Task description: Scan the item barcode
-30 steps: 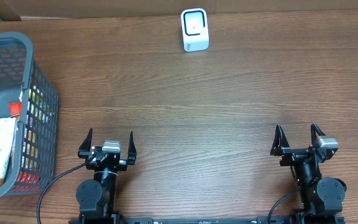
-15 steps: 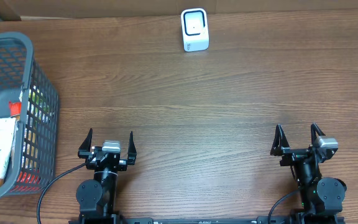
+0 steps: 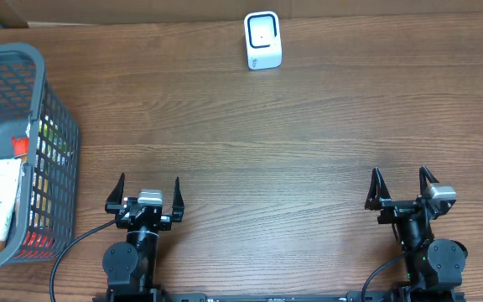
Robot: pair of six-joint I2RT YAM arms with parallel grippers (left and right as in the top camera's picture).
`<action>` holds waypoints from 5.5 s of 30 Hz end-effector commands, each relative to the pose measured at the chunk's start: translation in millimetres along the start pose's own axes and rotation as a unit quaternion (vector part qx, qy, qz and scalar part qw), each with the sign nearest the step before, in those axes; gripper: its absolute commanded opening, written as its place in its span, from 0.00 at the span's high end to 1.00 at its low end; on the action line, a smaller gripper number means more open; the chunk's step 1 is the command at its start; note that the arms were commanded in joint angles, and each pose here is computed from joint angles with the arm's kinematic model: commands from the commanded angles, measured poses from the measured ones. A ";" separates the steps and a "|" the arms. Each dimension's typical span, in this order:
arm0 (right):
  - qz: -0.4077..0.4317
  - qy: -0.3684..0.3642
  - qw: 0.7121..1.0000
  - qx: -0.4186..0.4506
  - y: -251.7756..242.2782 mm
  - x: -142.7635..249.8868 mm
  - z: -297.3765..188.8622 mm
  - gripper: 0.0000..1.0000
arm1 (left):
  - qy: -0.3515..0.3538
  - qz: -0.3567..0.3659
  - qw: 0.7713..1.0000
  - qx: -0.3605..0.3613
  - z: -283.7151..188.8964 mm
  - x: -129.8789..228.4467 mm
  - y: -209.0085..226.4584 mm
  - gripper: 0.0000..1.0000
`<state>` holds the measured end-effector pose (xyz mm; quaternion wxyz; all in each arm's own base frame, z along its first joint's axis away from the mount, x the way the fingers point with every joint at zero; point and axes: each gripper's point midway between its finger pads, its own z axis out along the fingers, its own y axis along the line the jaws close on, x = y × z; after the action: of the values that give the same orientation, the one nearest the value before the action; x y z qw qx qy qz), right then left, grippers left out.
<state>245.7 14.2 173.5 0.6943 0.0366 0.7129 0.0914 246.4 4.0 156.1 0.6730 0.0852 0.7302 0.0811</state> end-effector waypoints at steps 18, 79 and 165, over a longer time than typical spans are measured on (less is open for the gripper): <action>-0.006 -0.053 0.999 -0.012 4.9 -23.5 -1.2 0.00 | -0.005 -0.053 0.999 0.007 -0.3 -1.1 -2.9 0.00; -0.056 -0.034 0.991 -0.114 67.4 -161.8 -13.1 0.00 | 0.127 -0.062 0.969 0.204 45.3 -146.8 -23.3 0.00; 0.070 0.296 0.944 -0.126 83.6 -141.7 51.2 0.00 | 0.286 -0.391 0.791 -0.373 -3.0 -180.5 249.7 0.00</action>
<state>295.0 75.2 312.1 0.4278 -0.0281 0.8728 0.2332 279.6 173.9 387.0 0.3861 -0.4035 0.8248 0.0880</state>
